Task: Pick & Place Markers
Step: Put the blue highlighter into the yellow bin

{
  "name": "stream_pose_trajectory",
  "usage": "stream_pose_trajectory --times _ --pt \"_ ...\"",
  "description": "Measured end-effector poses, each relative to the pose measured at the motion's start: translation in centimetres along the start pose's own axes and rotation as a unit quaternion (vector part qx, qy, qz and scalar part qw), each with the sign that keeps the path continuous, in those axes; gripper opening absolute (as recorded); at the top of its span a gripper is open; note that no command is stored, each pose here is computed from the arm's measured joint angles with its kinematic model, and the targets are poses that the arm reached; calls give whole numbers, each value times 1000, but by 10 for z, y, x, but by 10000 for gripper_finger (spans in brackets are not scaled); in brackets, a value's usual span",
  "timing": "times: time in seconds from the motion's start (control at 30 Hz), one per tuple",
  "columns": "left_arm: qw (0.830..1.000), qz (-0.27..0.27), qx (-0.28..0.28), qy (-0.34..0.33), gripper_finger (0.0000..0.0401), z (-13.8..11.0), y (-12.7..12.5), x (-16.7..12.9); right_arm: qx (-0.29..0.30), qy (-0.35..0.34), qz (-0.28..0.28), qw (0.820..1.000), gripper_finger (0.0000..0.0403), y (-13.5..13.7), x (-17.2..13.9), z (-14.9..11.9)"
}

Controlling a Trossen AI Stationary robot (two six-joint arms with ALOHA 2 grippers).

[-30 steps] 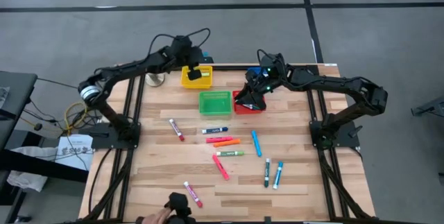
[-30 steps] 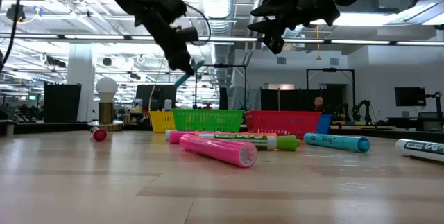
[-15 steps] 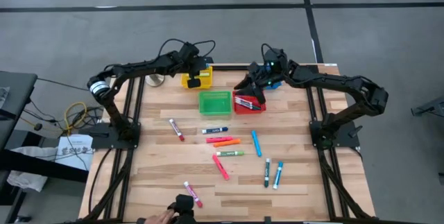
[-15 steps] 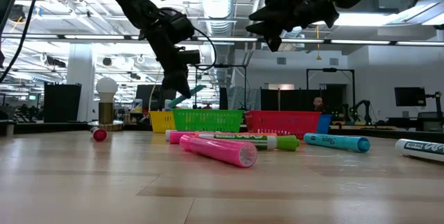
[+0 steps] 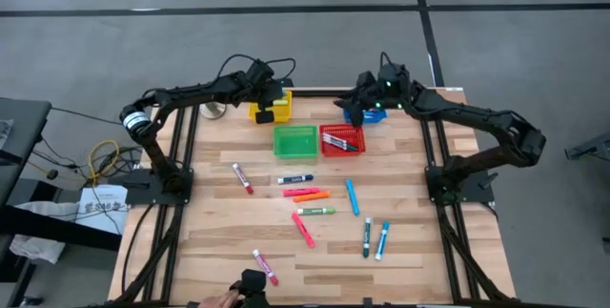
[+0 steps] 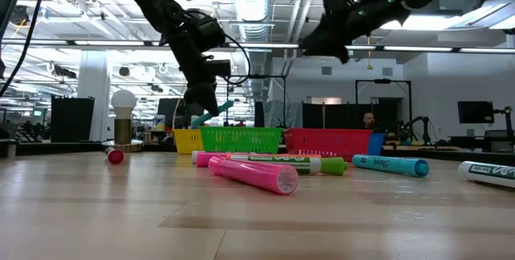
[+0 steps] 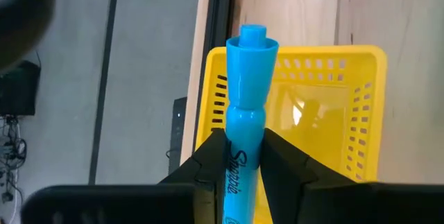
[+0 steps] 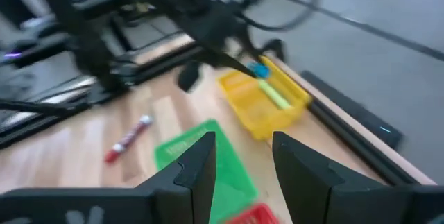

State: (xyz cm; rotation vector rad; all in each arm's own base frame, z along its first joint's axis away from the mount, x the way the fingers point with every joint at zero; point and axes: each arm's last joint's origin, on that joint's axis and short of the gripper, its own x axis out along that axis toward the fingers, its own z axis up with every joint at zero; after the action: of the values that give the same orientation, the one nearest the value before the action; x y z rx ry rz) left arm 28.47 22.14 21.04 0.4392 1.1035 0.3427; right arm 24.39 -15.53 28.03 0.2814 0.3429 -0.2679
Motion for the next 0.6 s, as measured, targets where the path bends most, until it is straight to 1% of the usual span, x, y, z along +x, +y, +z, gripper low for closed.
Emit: stream_pose_trajectory --times 0.07,0.13,0.23,0.33,0.47,0.6 --pt "1000 -1 1 0 66 0 0 0 7 0 -30 1000 131 3 -7 -11" --pt "1000 -4 11 2 66 -1 -1 0 9 -13 -45 999 131 6 -15 -22" --pt "1000 -5 16 3 66 -1 -1 0 0 -65 -40 997 131 11 -29 -31" --pt "999 -11 41 13 66 -2 -3 2 -1 -96 -34 995 131 13 -39 -42" --pt "997 -6 76 34 66 0 -9 5 7 -111 -26 993 131 15 -47 -57" --pt "994 -20 97 46 66 4 -20 11 11 -105 -24 994 131 16 -48 -67"
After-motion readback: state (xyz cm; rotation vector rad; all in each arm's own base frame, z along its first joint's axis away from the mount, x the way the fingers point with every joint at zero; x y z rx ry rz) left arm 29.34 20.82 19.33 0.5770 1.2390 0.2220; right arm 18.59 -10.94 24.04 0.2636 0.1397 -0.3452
